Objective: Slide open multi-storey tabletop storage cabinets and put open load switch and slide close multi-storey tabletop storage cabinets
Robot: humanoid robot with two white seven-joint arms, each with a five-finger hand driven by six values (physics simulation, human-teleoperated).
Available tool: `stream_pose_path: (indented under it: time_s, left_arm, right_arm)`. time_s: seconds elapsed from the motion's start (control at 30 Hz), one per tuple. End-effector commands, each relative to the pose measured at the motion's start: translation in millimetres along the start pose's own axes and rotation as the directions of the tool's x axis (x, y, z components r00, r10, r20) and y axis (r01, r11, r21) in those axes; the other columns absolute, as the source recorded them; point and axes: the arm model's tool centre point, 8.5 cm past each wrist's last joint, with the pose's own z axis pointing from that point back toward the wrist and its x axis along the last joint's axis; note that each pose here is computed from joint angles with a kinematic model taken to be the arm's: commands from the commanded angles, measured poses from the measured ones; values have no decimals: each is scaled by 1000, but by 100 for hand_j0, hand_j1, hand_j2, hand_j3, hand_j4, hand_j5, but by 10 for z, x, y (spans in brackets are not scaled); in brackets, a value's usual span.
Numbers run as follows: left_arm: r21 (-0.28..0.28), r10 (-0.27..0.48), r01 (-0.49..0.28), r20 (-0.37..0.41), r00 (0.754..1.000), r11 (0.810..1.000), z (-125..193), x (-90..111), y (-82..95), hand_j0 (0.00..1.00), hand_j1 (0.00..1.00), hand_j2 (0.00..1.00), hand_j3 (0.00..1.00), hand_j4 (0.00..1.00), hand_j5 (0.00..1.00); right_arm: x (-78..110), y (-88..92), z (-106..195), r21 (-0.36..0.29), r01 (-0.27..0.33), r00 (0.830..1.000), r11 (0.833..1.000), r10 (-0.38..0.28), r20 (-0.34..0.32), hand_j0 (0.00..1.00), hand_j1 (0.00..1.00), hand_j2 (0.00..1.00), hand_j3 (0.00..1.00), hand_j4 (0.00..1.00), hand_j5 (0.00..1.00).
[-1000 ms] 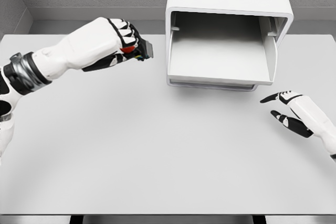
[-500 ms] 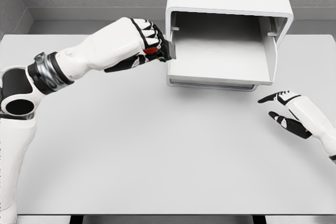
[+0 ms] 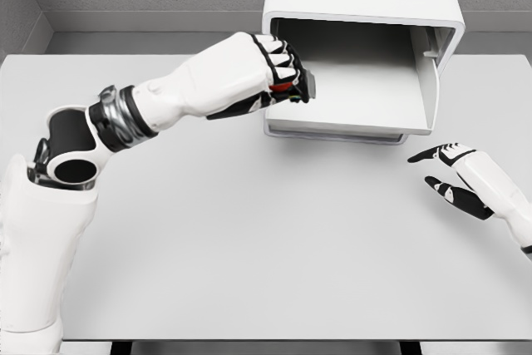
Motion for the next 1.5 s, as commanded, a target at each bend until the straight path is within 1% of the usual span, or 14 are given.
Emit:
stream_pose_path:
  time_s: [0.0, 0.2, 0.33, 0.4, 0.43, 0.47, 0.57, 0.67, 0.9, 1.0, 1.03, 1.13, 1.2, 1.47]
  left_arm:
    - [4, 4, -4, -2, 1000, 1000, -73, 20, -33, 46, 46, 46, 46, 46, 46]
    - [14, 3, -3, -8, 1000, 1000, -221, 61, -88, 46, 46, 46, 46, 46, 46]
    - [-6, -1, 1, 12, 1000, 1000, -323, 108, -134, 46, 46, 46, 46, 46, 46]
    - [-5, 22, -22, 10, 1000, 1000, -384, 87, -185, 46, 46, 46, 46, 46, 46]
    - [-13, 17, -17, 3, 1000, 1000, -397, 75, -201, 46, 46, 46, 46, 46, 46]
    - [-8, 25, -25, 4, 1000, 1000, -427, 82, -214, 46, 46, 46, 46, 46, 46]
    - [-23, 50, -50, 7, 999, 999, -518, 38, -279, 46, 46, 46, 46, 46, 46]
    - [-17, 54, -54, 16, 998, 998, -615, 67, -283, 46, 46, 46, 46, 46, 46]
    - [-57, 73, -73, 8, 997, 996, -700, -38, -370, 46, 46, 46, 46, 46, 46]
    - [-80, 67, -68, -9, 998, 994, -706, -80, -420, 46, 46, 46, 46, 46, 46]
    - [-83, 62, -63, -9, 998, 995, -724, -97, -401, 46, 46, 46, 46, 46, 46]
    - [-95, 56, -56, 2, 998, 994, -764, -77, -413, 46, 46, 46, 46, 46, 46]
    - [-112, 63, -63, 0, 998, 992, -801, -117, -445, 46, 46, 46, 46, 46, 46]
    - [-132, 61, -58, 16, 998, 990, -861, -90, -474, 46, 46, 46, 46, 46, 46]
  right_arm:
    - [1, -9, 0, -5, 6, 1000, 1000, -6, 1, 61, 61, 61, 61, 61, 61]
    - [5, -7, 2, -5, 6, 1000, 1000, -6, 2, 61, 61, 61, 61, 61, 61]
    - [5, -7, 2, -5, 6, 1000, 1000, -6, 2, 61, 61, 61, 61, 61, 61]
    - [7, -2, 1, -4, 7, 1000, 1000, -7, 2, 62, 62, 62, 62, 62, 62]
    - [7, -2, 1, -4, 7, 1000, 1000, -7, 2, 62, 62, 62, 62, 62, 62]
    - [7, -2, 1, -4, 7, 1000, 1000, -7, 2, 62, 62, 62, 62, 62, 62]
    - [13, 1, -3, -3, 7, 1000, 1000, -7, 4, 62, 62, 62, 62, 62, 62]
    - [56, 0, -4, -4, 6, 1000, 1000, -6, 15, 62, 62, 62, 62, 62, 62]
    - [64, 13, -5, -6, 9, 1000, 1000, -9, 15, 62, 62, 62, 62, 62, 62]
    - [69, 15, -8, -7, 9, 1000, 1000, -9, 17, 62, 62, 62, 62, 62, 62]
    - [68, 11, -7, -6, 8, 1000, 1000, -8, 17, 62, 62, 62, 62, 62, 62]
    - [68, 11, -7, -6, 8, 1000, 1000, -8, 17, 62, 62, 62, 62, 62, 62]
    - [68, 10, -7, -7, 9, 1000, 1000, -9, 17, 62, 62, 62, 62, 62, 62]
    - [70, 24, -5, -5, 11, 1000, 1000, -11, 17, 63, 63, 63, 63, 63, 63]
